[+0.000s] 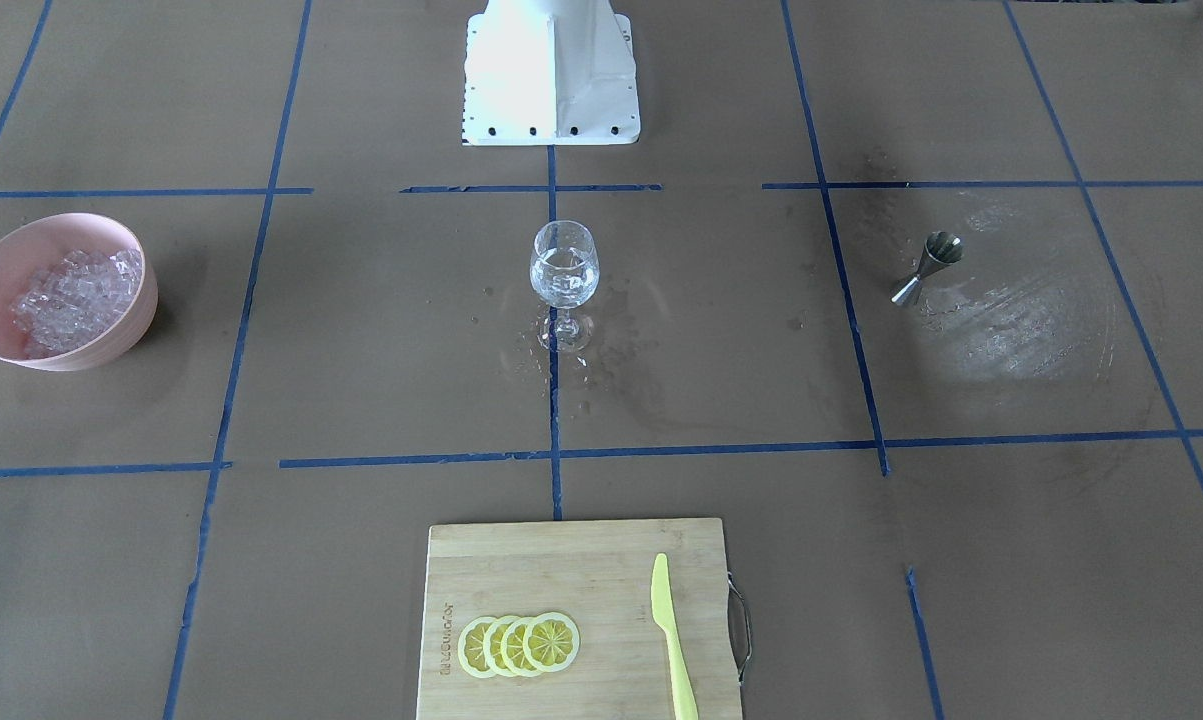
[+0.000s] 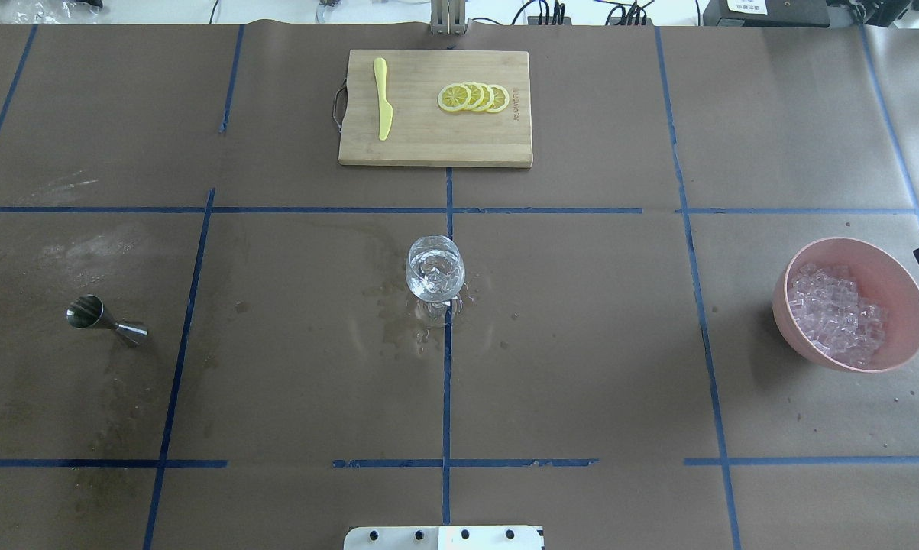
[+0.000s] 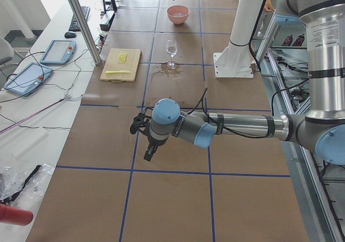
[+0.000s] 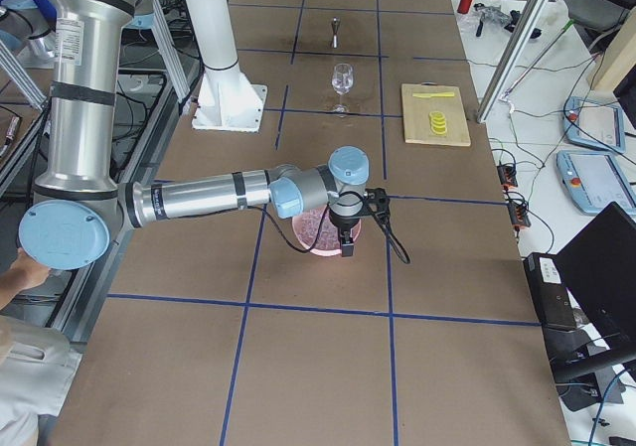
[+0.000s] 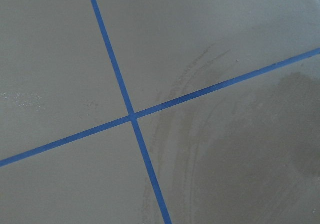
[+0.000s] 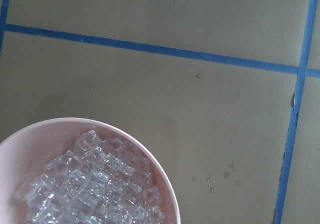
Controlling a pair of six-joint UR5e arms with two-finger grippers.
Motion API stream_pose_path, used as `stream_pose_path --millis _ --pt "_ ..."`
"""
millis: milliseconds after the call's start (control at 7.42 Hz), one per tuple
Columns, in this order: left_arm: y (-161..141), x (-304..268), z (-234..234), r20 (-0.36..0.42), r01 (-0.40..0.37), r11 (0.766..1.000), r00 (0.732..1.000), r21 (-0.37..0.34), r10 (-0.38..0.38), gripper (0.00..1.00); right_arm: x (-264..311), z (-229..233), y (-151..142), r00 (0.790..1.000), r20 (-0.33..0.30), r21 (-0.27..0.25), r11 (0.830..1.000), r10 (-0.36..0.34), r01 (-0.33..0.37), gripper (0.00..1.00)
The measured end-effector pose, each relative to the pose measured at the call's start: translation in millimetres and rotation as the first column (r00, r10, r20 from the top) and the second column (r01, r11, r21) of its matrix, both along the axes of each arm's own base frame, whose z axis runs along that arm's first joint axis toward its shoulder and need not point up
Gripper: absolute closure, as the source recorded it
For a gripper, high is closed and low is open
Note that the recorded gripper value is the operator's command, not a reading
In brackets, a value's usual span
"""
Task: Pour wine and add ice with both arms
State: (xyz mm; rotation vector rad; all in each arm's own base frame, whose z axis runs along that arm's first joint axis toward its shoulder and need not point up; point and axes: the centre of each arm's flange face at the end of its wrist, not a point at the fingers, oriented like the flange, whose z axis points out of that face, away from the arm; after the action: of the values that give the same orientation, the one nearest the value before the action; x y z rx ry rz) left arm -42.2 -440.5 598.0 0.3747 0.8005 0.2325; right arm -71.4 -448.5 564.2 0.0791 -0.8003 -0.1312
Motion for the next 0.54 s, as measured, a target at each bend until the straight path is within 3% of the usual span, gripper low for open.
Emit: stream_pose_path --millis 539 --pt "0.8 -1.1 -0.9 -0.001 0.001 1.000 1.000 0.002 -0.001 0.00 -5.2 0.2 0.8 1.000 0.000 0.000 1.000 -0.012 0.012 0.00"
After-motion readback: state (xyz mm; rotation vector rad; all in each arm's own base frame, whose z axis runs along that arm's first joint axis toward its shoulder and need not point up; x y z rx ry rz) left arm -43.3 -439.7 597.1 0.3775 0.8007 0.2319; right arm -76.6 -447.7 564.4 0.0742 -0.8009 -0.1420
